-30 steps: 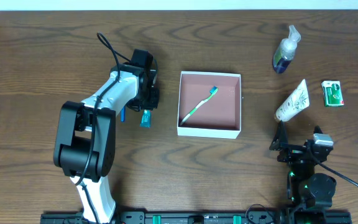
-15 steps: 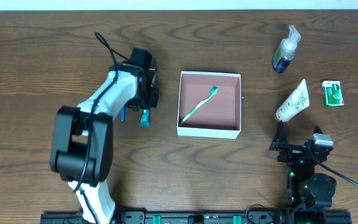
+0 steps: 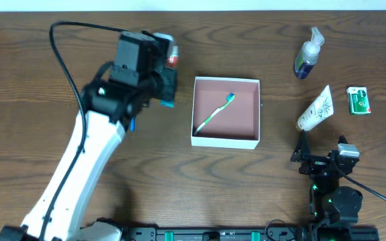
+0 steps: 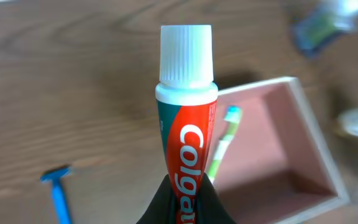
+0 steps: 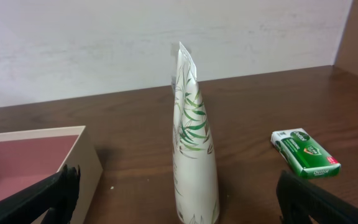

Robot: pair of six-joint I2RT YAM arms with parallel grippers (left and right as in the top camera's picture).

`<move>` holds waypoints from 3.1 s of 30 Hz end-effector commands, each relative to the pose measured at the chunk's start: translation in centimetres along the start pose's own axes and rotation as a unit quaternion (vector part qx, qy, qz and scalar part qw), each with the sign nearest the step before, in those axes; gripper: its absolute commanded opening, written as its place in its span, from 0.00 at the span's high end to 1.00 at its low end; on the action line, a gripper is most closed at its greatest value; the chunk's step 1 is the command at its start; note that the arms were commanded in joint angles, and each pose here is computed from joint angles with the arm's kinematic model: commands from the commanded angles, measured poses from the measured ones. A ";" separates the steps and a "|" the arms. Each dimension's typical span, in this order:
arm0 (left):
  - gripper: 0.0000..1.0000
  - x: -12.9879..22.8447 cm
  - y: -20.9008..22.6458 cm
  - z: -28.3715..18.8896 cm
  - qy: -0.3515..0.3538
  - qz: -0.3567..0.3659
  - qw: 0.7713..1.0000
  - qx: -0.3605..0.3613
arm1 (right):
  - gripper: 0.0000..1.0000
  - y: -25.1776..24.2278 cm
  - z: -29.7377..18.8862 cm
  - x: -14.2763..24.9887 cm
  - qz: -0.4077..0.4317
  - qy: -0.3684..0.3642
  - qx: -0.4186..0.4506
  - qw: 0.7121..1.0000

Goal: Pack container
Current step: 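Lift the toothpaste tube and carry it over the box, then release the tube into the box and move left gripper toward razor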

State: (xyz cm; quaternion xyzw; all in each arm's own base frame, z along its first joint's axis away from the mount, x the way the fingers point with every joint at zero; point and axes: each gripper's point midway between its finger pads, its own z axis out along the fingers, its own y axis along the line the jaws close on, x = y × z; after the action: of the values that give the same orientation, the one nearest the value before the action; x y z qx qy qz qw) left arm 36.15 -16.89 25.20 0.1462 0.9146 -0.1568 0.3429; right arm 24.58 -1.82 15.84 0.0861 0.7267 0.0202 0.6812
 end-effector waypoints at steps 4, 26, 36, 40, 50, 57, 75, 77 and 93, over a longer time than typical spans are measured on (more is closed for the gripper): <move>0.94 1.0 -6.6 1.5 0.016 0.057 0.996 0.067 | 0.01 0.3 0.0 0.2 -0.006 0.001 -0.006 1.000; 0.93 8.0 -6.7 15.0 0.148 0.069 0.986 0.038 | 0.01 0.3 0.0 0.2 -0.006 0.001 -0.006 1.000; 0.93 8.6 -6.0 16.5 0.153 0.061 0.986 0.021 | 0.01 0.3 0.0 0.2 -0.006 0.001 -0.006 1.000; 0.93 8.2 -4.4 16.6 0.143 0.023 0.989 -0.032 | 0.01 0.3 0.0 0.2 -0.006 0.001 -0.006 1.000; 0.93 8.5 -4.3 16.8 0.145 -0.025 0.988 -0.040 | 0.01 0.3 0.0 0.2 -0.006 0.001 -0.006 1.000; 0.89 9.6 -4.0 17.9 0.162 -0.029 0.985 -0.046 | 0.01 0.3 0.0 0.2 -0.006 0.001 -0.006 1.000; 0.87 10.3 -3.8 18.0 0.172 -0.053 0.982 -0.054 | 0.01 0.3 0.0 0.2 -0.006 0.001 -0.006 1.000; 0.83 10.3 -3.8 18.0 0.172 -0.052 0.982 -0.054 | 0.01 0.3 0.0 0.2 -0.006 0.001 -0.006 1.000; 0.76 10.3 -3.8 18.0 0.172 -0.052 0.982 -0.054 | 0.01 0.3 0.0 0.2 -0.006 0.001 -0.006 1.000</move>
State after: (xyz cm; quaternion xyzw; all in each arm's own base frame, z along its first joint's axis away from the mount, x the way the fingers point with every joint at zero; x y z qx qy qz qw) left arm 37.42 -25.79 6.10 0.1086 0.9730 -0.1021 0.1759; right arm 24.58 -1.82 15.84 0.0861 0.7267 0.0202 0.6812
